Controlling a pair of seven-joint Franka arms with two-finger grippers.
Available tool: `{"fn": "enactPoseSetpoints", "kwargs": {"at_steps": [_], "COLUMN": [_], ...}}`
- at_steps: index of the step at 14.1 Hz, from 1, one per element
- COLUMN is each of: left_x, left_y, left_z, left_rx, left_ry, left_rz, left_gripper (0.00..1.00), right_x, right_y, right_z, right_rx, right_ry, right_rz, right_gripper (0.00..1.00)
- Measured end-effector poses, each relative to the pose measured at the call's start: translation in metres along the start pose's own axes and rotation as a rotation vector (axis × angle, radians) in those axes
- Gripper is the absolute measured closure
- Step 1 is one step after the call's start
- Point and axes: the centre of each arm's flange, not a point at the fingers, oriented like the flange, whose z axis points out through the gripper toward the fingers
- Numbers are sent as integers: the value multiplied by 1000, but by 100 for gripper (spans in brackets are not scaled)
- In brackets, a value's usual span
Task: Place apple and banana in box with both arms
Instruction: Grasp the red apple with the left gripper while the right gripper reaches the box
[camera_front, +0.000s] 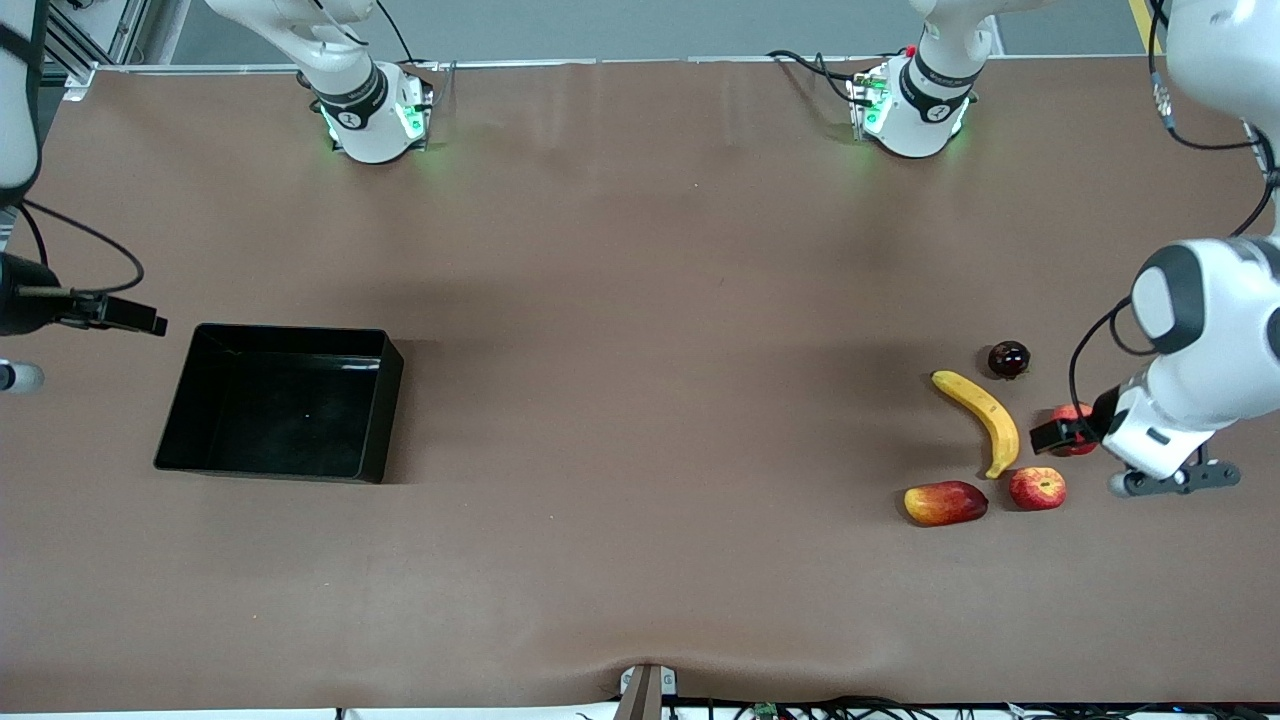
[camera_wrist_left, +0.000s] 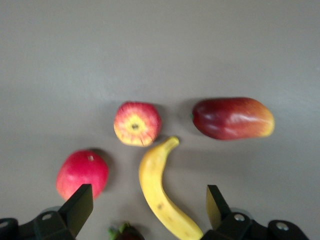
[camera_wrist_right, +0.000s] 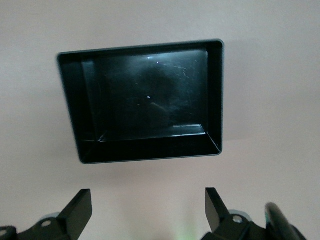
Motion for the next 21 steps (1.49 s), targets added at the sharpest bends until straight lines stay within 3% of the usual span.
{"fn": "enactPoseSetpoints", "kwargs": {"at_steps": [3,8,14,17,19,20,21], "left_x": [12,20,19,20,20,22,22], "left_y": [1,-6,-16,-17,-20,-21,-22], "left_z": [38,98,124,127,126,125,124], "left_rx": [21,5,27,46,49,49,49], "left_ry": [14,18,1,6,9,13,14], "left_rz": [30,20,40,61,58,56,54], "left_gripper": [0,0,0,4,26,32,32], "right_x": [26,77,80,78,77,77,77], "right_y": [32,82,107,106,107,109,112], "right_z": [53,148,240,250,251,250,251], "right_rx": [5,-10,-10,-11,-11,-12,-12], "right_ry": [-73,-14,-5,-1,-1,2,2], "right_rz": [4,-78,-87,-93,-114,-120,-123], "right_gripper": [0,0,4,36,56,68,78]}}
